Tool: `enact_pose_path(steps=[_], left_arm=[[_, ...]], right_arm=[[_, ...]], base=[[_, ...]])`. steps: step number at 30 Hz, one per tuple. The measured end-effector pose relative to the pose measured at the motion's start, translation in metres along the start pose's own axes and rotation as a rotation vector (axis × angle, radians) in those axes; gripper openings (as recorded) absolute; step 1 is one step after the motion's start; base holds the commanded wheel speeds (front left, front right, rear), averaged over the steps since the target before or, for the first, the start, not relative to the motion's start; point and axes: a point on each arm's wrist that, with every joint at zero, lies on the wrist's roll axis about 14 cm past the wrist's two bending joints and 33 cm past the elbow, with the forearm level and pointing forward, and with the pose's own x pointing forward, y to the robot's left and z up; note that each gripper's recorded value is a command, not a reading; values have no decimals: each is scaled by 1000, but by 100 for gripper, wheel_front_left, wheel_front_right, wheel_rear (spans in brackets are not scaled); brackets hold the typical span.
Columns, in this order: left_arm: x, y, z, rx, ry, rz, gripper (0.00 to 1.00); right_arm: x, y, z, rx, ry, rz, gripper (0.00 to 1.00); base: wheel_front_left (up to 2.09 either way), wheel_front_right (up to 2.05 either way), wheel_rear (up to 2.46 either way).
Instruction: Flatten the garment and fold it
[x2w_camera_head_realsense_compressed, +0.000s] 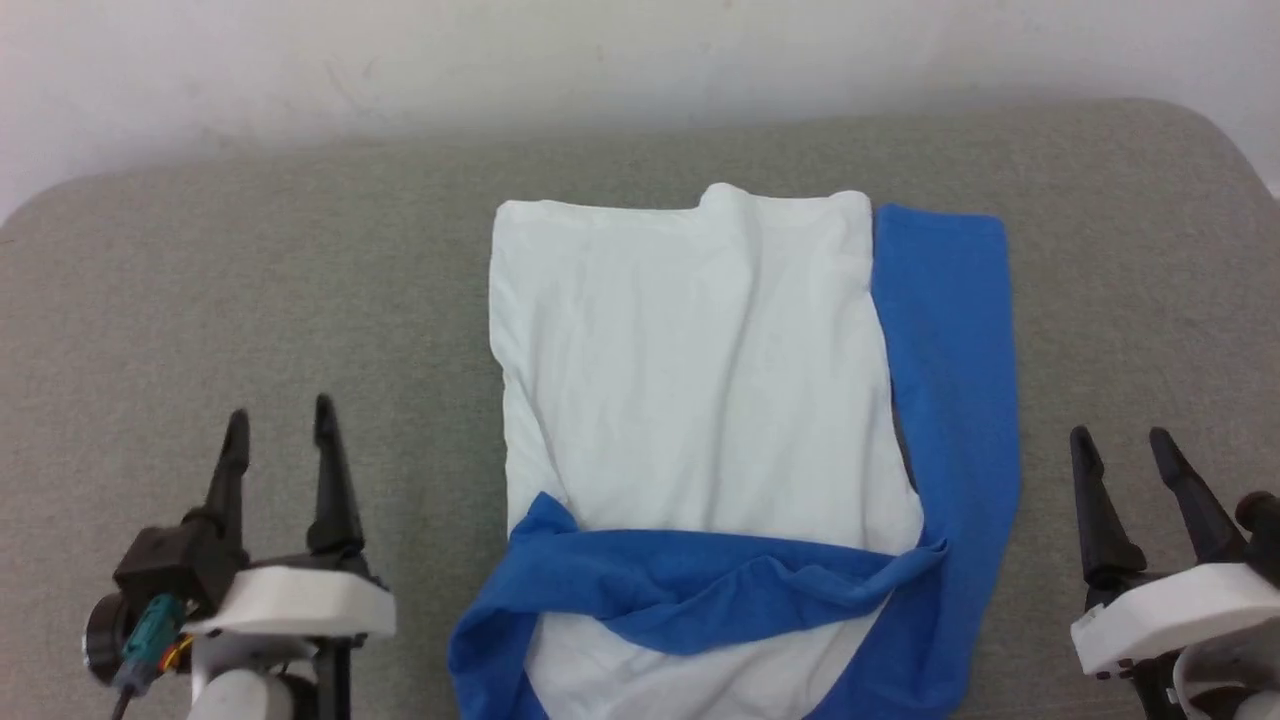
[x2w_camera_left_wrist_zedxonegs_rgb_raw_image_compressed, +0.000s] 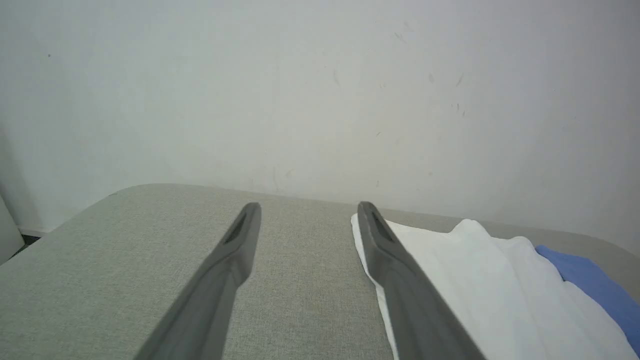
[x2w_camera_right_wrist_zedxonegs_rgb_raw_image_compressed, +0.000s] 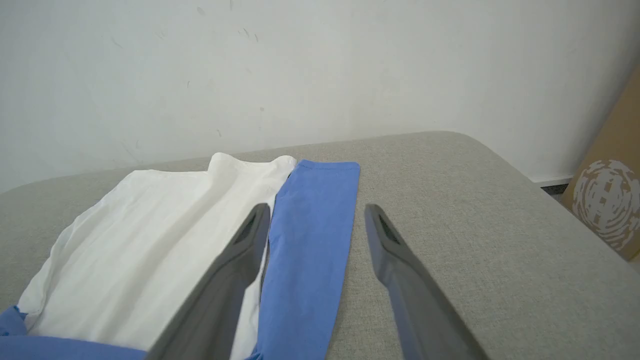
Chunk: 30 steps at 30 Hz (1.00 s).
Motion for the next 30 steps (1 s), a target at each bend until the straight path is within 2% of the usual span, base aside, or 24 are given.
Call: enact_pose_path(steps=[3, 8, 19, 30], left_arm=[[-11, 14, -3, 18, 15, 25, 100], [-15, 18, -7, 21, 28, 22, 100], [1, 9, -19, -19, 33, -1, 100], [21, 11, -48, -28, 73, 30, 100]], right_arm=[[9, -2, -11, -3, 56, 9, 100], [36, -20, -32, 44, 155, -15, 100], [138, -51, -52, 135, 393, -48, 100], [224, -40, -87, 154, 620, -26, 100]], base=[[0, 0, 0], [0, 0, 0], [0, 0, 0], [0, 0, 0]])
